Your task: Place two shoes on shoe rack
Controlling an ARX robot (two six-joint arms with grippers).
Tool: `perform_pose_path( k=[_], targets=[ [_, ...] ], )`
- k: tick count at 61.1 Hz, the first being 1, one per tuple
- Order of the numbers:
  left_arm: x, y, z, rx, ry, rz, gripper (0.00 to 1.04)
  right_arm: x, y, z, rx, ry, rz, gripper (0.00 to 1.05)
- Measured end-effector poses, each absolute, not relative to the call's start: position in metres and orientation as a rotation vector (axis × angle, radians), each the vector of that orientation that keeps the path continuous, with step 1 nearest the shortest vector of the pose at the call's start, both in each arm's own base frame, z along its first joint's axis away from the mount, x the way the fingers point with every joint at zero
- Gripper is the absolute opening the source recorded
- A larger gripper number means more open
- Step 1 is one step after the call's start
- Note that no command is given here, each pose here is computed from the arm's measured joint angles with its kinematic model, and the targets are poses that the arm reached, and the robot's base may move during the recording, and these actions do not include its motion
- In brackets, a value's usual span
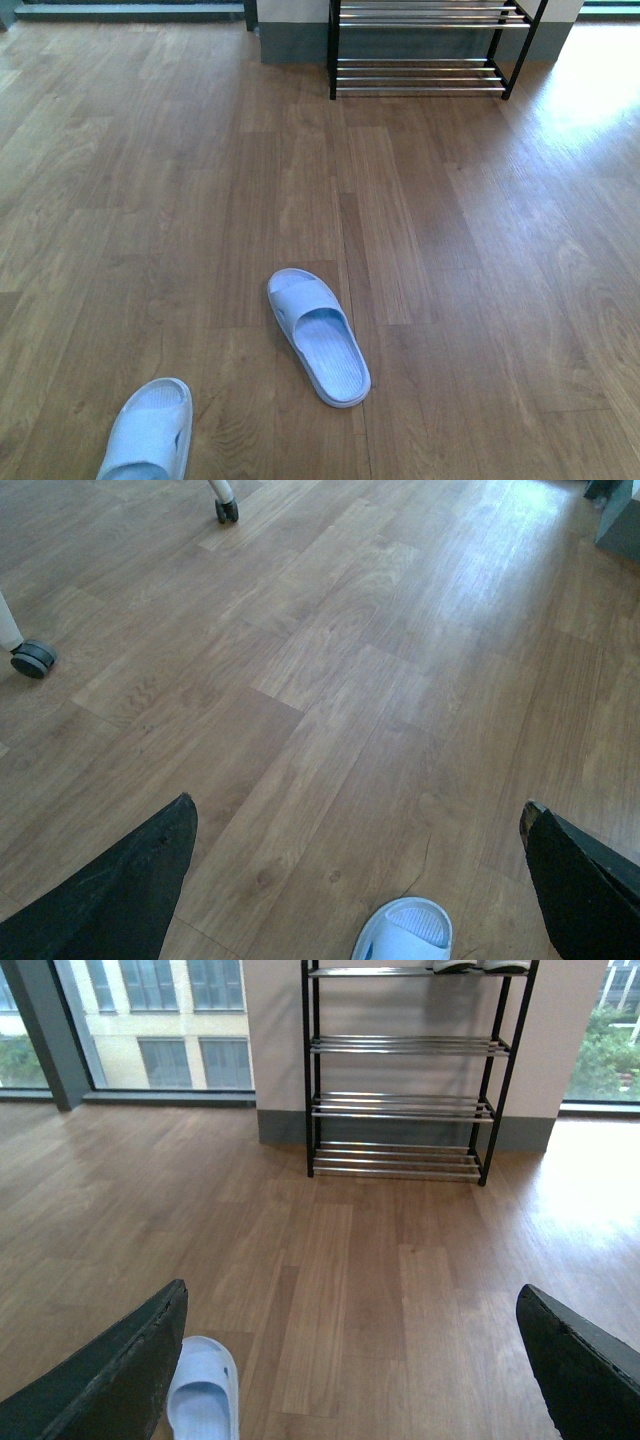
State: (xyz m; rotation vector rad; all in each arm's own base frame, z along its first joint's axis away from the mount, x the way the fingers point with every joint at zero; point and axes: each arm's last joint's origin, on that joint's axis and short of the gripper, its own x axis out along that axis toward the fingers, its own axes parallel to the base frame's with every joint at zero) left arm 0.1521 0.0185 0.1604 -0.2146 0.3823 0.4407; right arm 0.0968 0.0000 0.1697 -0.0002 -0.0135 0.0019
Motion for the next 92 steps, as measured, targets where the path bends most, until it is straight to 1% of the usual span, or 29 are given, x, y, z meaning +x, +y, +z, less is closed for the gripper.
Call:
perform_pose_path(
  k=[42, 44, 46, 49, 55, 58, 61, 65, 68, 69, 72, 77, 82, 86, 92],
  targets=[
    [0.152, 0.019, 0.160, -0.215, 0.382, 0.441, 0.95, 0.097, 0.000, 0.170, 0.000, -0.014, 0.002, 0.95],
    [0.152, 0.019, 0.161, -0.228, 0.379, 0.422, 0.95, 0.097, 0.000, 0.170, 0.000, -0.014, 0.002, 0.95],
    [0.153, 0.019, 0.161, -0.284, 0.381, 0.358, 0.95, 0.097, 0.000, 0.170, 0.000, -0.014, 0.002, 0.95],
    [0.153, 0.019, 0.161, -0.335, 0.394, 0.312, 0.95, 0.097, 0.000, 0.170, 0.000, -0.014, 0.002, 0.95],
    [0.157, 0.017, 0.156, -0.519, 0.523, 0.214, 0.95, 0.097, 0.000, 0.170, 0.000, -0.014, 0.002, 0.95],
    [0.162, 0.016, 0.154, -0.554, 0.578, 0.216, 0.95, 0.097, 0.000, 0.170, -0.001, -0.014, 0.001, 0.95],
    [0.171, 0.013, 0.153, -0.548, 0.606, 0.215, 0.95, 0.097, 0.000, 0.170, 0.000, -0.014, 0.001, 0.95],
    [0.192, 0.005, 0.152, -0.496, 0.637, 0.214, 0.95, 0.097, 0.000, 0.170, 0.000, -0.014, 0.000, 0.95],
    [0.216, -0.006, 0.144, -0.419, 0.709, 0.190, 0.95, 0.097, 0.000, 0.170, 0.000, -0.014, 0.000, 0.95],
    [0.226, -0.011, 0.136, -0.376, 0.750, 0.179, 0.95, 0.097, 0.000, 0.170, 0.000, -0.014, 0.000, 0.95],
    [0.238, -0.019, 0.123, -0.306, 0.806, 0.161, 0.95, 0.097, 0.000, 0.170, 0.000, -0.014, 0.000, 0.95],
    [0.261, -0.037, 0.070, -0.102, 1.012, 0.116, 0.95, 0.097, 0.000, 0.170, 0.000, -0.014, 0.000, 0.95],
    [0.268, -0.045, 0.035, 0.011, 1.137, 0.086, 0.95, 0.097, 0.000, 0.170, 0.000, -0.014, 0.000, 0.95],
    [0.270, -0.050, 0.015, 0.076, 1.212, 0.054, 0.95, 0.097, 0.000, 0.170, 0.000, -0.014, 0.000, 0.95],
    [0.274, -0.057, -0.006, 0.165, 1.275, 0.006, 0.95, 0.097, 0.000, 0.170, 0.000, -0.014, 0.000, 0.95]
  ],
)
